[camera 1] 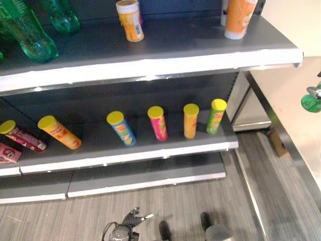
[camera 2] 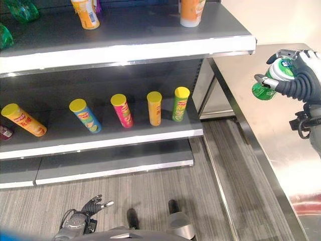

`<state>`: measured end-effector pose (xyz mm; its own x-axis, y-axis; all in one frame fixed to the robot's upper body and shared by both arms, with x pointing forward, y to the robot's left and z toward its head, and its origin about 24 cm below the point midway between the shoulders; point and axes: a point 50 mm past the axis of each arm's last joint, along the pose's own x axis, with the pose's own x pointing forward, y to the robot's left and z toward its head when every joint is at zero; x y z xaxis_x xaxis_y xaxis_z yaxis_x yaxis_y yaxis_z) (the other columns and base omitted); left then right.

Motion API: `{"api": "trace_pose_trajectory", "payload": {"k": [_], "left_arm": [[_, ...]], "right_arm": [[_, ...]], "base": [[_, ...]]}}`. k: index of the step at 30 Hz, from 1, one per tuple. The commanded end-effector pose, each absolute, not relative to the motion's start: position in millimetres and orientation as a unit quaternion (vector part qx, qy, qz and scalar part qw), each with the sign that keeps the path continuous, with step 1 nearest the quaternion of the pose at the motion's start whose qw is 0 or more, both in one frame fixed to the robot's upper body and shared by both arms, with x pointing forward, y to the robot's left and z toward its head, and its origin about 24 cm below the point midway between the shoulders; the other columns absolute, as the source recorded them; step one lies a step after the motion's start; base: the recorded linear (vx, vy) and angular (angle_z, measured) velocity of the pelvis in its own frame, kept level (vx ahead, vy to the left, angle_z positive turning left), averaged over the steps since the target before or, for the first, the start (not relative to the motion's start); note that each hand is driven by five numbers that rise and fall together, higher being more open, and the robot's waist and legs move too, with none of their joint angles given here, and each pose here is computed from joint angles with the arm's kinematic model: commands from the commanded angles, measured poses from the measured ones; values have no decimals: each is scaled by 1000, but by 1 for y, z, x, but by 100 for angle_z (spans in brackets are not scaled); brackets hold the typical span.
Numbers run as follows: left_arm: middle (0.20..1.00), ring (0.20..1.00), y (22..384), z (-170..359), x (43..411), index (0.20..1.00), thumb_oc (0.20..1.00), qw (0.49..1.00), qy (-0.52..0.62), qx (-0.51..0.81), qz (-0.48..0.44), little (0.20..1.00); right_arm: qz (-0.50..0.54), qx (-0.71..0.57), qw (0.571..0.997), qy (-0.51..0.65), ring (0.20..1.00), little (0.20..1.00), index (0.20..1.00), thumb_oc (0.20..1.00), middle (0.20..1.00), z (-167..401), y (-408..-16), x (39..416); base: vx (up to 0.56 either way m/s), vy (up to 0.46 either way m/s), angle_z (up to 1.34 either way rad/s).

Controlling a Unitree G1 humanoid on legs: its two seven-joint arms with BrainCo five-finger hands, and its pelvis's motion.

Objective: Put the goods on the table back onto the shelves and tidy them up.

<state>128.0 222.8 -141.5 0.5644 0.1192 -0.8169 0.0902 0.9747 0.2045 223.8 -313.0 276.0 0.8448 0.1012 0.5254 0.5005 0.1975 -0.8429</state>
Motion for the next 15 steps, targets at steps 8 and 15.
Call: {"api": "trace_pose_trajectory", "payload": {"k": [8, 15], "left_arm": [[1000, 1000, 258, -130, 135, 1000, 1000, 877, 456, 146, 35, 1000], [1000, 1000, 266, -130, 130, 1000, 1000, 870, 465, 158, 35, 1000]], "right_arm": [[-165, -595, 700, -359, 200, 200, 200, 200, 200, 340, -297, 225], [-123, -611, 701, -346, 200, 200, 200, 200, 200, 355, -277, 265]], "base": [[4, -13, 6], [-2, -24, 10]]}}
